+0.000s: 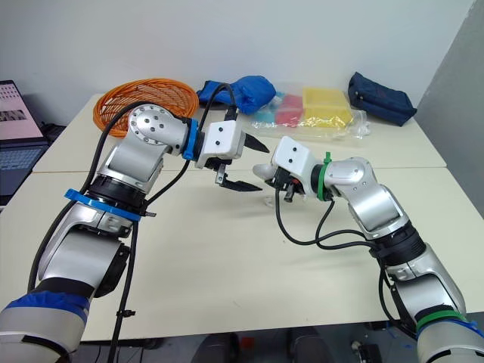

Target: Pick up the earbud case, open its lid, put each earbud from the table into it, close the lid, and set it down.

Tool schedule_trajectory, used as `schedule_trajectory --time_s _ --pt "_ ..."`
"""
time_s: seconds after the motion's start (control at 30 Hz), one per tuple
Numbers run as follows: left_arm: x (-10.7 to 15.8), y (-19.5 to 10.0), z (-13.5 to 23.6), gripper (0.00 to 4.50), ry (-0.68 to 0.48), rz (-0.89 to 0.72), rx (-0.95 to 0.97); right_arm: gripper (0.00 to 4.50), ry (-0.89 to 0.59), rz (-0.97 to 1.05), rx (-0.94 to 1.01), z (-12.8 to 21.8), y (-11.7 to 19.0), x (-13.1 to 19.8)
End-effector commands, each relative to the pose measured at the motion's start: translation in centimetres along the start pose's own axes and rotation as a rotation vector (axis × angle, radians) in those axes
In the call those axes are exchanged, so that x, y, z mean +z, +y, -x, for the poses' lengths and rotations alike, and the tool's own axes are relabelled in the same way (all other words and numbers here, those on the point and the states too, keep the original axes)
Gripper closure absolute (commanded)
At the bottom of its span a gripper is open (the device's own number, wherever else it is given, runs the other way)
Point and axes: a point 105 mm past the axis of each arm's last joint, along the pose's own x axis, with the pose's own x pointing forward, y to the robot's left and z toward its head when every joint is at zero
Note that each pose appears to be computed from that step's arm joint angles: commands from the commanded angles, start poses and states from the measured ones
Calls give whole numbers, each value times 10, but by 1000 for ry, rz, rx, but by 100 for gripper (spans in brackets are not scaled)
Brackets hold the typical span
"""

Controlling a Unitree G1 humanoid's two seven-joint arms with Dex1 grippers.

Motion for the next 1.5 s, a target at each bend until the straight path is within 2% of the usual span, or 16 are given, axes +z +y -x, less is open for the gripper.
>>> schedule_trajectory --time_s 0.03,0.13,0.73,0.83,0.97,1.0,1.5 --pt "9 8 8 90 -8 -29 28 367 -44 54 -23 6 -5 19" --pt "8 9 7 186 -4 -31 36 367 -40 54 -23 7 -6 18" --pt "11 7 6 186 -17 -15 27 367 -59 61 -17 4 -5 24" --pt "9 5 5 240 -6 -3 16 367 -65 60 -18 4 -5 24" --pt "4 0 4 366 20 4 -12 367 -69 57 -22 5 -5 25" --pt "3 0 4 374 23 9 -12 367 -70 59 -22 5 -5 25" --pt "7 3 4 374 2 -17 10 367 -65 71 -24 6 -7 26"
